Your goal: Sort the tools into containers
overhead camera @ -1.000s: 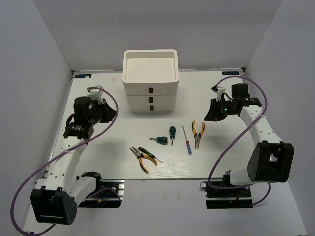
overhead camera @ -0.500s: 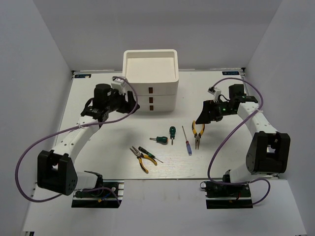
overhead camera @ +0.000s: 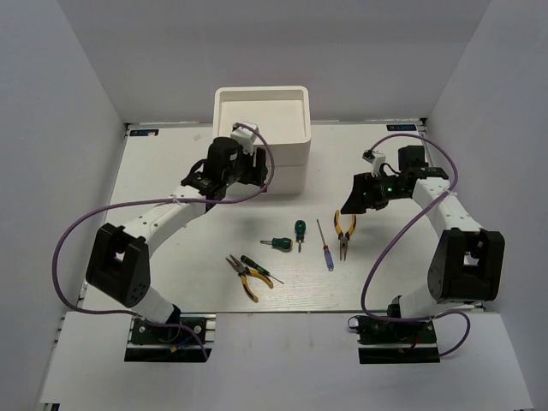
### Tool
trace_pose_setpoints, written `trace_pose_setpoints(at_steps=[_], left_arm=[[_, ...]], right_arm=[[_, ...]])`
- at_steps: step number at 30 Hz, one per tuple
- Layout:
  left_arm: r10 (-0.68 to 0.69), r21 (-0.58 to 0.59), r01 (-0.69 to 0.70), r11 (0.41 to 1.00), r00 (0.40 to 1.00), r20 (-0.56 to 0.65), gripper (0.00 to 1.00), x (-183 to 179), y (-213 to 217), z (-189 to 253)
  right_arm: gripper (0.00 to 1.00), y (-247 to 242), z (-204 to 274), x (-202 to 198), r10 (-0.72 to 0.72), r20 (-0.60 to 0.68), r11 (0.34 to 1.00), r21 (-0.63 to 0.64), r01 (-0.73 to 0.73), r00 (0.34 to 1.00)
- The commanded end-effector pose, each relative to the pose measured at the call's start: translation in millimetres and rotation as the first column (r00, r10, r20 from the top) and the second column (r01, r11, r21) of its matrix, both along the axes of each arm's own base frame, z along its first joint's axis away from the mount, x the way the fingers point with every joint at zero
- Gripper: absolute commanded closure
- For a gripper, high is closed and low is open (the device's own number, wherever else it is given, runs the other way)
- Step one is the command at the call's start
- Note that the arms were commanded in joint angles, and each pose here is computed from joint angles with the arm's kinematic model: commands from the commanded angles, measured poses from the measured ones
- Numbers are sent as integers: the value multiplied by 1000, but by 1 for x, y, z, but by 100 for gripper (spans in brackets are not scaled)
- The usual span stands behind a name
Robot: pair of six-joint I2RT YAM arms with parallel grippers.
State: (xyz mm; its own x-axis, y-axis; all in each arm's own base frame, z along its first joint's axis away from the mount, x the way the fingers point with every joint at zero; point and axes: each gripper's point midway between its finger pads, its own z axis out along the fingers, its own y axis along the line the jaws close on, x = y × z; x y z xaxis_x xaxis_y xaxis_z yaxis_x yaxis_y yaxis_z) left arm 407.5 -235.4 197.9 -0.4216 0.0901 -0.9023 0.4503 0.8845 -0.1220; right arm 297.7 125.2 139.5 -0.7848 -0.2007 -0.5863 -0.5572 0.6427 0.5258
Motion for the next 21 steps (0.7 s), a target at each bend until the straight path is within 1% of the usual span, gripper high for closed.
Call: trace_pose_setpoints(at_steps=[1, 2, 5, 7, 8, 9, 10, 12, 13, 14, 16, 18, 19, 21], left_arm=[[141, -6, -141, 990, 987, 79, 23, 22, 7, 35], [155, -3, -155, 988, 985, 80, 23, 21, 1, 40], [217, 18, -219, 976, 974, 56, 23, 25, -1, 38], [235, 28, -235, 971, 972, 27, 23, 22, -4, 33], [233, 16, -234, 972, 972, 34, 24, 20, -10, 38], [234, 44, -235, 971, 972, 19, 24, 17, -13, 31], [264, 28, -265, 964, 964, 24, 24, 17, -13, 39], [276, 53, -276, 960, 961, 3, 26, 12, -18, 33], [294, 66, -292, 954, 956, -12, 26, 13, -17, 25], [316, 70, -315, 946, 949, -4, 26, 13, -19, 28], [350, 105, -346, 933, 937, -22, 27, 9, -17, 20], [403, 112, -399, 910, 915, -23, 30, 7, -13, 17], [409, 124, -402, 907, 912, -28, 32, 5, -15, 12], [429, 140, -422, 896, 903, -23, 32, 4, -14, 10]], right_arm=[[10, 0, 8, 5, -12, 46, 1000, 6, 12, 999], [10, -1, 8, 5, -19, 43, 1000, 8, 19, 999], [10, 2, 8, 5, -18, 38, 1000, 14, 18, 999], [10, 1, 8, 7, -22, 46, 1000, 18, 21, 999], [10, 1, 7, 4, -23, 34, 1000, 17, 22, 999], [10, 1, 8, 5, -24, 40, 1000, 19, 23, 999], [10, 1, 8, 5, -23, 41, 1000, 18, 22, 999], [10, 1, 8, 6, -26, 40, 999, 19, 25, 999], [10, 3, 8, 4, -20, 34, 1000, 24, 20, 999], [10, 1, 8, 6, -25, 37, 999, 21, 24, 999], [10, 2, 8, 5, -24, 33, 999, 22, 23, 999], [10, 2, 10, 6, -22, 45, 999, 24, 21, 999], [10, 2, 9, 5, -24, 42, 999, 23, 23, 999], [10, 3, 10, 4, -21, 45, 999, 29, 19, 999]])
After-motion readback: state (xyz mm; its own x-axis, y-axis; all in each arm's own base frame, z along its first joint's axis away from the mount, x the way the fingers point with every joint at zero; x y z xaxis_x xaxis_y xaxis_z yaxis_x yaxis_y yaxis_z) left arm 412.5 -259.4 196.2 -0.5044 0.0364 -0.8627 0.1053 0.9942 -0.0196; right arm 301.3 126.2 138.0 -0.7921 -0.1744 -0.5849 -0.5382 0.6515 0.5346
